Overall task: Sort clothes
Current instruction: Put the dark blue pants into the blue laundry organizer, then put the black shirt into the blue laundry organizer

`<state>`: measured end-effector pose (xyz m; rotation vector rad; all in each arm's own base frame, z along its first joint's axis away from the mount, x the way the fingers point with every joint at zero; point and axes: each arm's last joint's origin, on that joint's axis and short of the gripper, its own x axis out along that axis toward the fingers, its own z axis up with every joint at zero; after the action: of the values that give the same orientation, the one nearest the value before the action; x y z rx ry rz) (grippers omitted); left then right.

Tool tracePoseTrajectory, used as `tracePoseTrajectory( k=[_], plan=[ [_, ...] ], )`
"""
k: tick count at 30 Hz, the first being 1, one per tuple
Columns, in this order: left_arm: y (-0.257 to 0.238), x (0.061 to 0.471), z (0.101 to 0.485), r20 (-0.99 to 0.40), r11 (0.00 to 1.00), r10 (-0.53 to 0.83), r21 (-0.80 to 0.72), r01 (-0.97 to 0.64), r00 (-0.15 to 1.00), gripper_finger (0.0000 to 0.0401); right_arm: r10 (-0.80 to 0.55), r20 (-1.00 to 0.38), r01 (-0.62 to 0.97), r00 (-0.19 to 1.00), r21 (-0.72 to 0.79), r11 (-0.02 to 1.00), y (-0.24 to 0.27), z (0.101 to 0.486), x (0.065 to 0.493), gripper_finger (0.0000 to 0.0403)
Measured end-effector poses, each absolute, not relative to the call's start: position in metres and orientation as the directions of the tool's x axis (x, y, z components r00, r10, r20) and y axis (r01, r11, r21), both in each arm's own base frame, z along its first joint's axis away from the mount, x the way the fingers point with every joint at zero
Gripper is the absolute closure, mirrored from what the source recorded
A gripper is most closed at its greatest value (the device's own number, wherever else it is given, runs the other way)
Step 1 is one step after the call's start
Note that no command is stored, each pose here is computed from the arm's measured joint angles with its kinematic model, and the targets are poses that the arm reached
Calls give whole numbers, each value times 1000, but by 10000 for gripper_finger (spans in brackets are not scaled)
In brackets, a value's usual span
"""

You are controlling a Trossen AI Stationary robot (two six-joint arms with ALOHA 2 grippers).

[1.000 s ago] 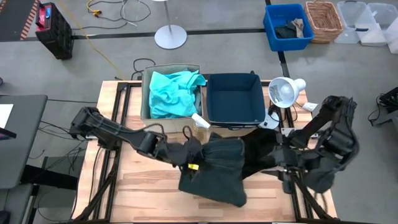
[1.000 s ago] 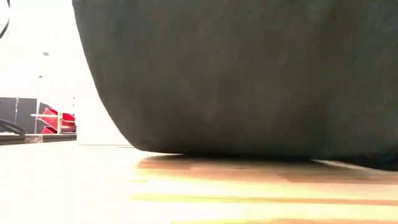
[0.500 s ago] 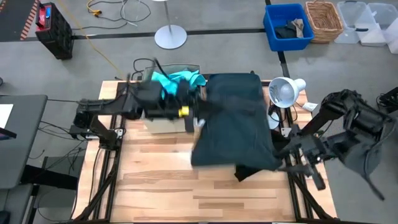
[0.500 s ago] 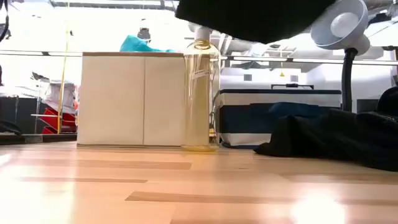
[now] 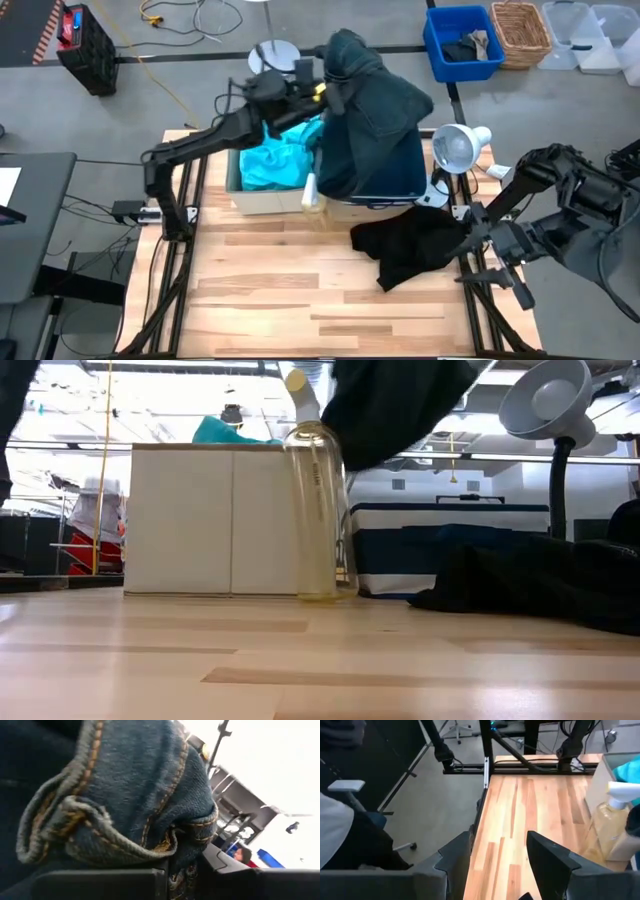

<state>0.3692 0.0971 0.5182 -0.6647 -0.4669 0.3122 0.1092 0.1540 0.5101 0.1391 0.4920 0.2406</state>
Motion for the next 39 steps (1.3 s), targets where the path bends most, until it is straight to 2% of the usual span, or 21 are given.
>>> tracePoseTrajectory(
  k=[7,13,20,27,39],
  plan=[
    [119,392,497,282,721,459,-673,-167,843,366,253,-449,-189,857,182,965,153,510,110,196],
    [137,416,466,207,690,518,-675,-263,830,366,243,-450,-181,859,177,967,152,510,111,196],
    [146,420,459,202,670,630,-630,-393,749,366,244,-449,-178,860,183,967,152,510,111,196],
    [143,423,444,57,642,656,-567,-517,752,363,231,-448,-157,864,196,968,150,510,114,196],
    [132,423,447,45,696,598,-524,-491,800,153,198,-447,-120,872,197,973,146,510,119,196]
  ],
)
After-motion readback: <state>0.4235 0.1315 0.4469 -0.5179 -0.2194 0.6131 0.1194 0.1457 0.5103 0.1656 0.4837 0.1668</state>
